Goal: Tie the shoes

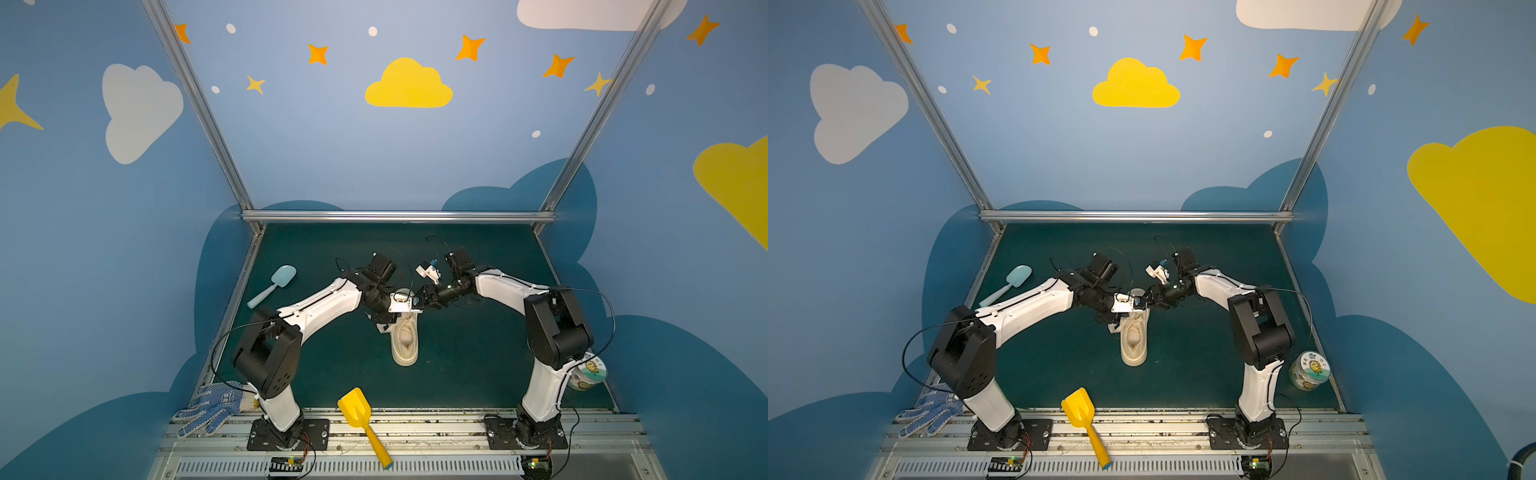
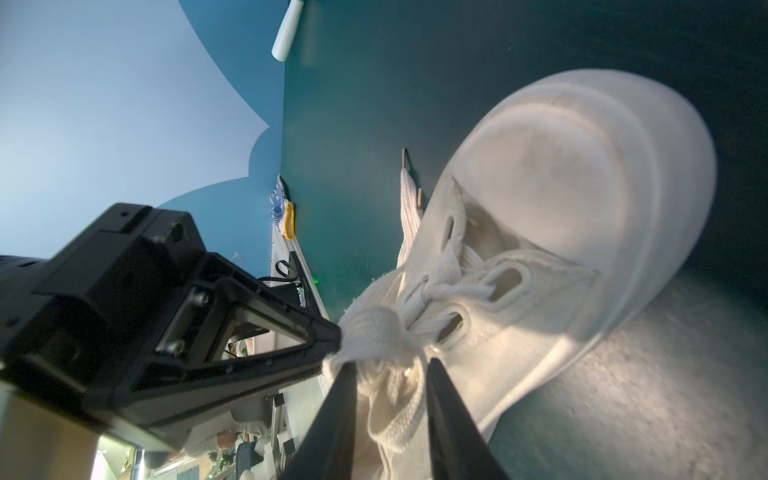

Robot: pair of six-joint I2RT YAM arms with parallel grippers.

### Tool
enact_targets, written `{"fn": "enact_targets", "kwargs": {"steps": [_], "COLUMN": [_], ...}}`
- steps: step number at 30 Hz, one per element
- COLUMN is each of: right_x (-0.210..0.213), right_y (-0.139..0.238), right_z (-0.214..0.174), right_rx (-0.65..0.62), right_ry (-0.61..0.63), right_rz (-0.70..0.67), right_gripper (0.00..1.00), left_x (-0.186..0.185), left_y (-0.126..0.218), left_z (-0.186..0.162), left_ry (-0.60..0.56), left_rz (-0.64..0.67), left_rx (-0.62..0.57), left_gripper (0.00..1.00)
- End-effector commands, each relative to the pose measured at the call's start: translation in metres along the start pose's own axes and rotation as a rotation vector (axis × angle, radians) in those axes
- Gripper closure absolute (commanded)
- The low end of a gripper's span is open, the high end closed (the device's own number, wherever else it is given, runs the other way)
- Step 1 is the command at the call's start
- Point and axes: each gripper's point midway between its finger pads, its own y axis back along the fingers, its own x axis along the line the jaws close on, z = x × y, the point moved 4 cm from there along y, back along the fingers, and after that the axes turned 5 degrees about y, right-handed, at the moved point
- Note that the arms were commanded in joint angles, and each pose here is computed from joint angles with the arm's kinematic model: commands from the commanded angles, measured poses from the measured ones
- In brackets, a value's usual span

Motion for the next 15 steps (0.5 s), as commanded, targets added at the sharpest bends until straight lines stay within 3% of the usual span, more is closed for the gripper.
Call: {"fn": "enact_targets", "kwargs": {"steps": [1,8,15], "right_x": [0.004,0.012,0.037], "right_y": [0.011,0.024,0.025], "right_z": [-0.009,-0.016,-0.01], "right_rx": [0.004,-0.019,-0.06], "right_ry": [-0.013,-0.01,0.017], "right_rz": [-0.018,-0.006,0.111], "right_gripper": [0.68,0.74,0.95], "left_x": [0.0,0.002,0.003], "left_y": [0.0,0.001,0.003], "left_z": [0.001,-0.002,-0.003], "left_ry": [0.023,0.029,0.026], "left_rz": [-0.019,-0.012,-0.008], "left_rx": [0.003,0.001,-0.006], "left_gripper": [0.97,0.97,0.97]}}
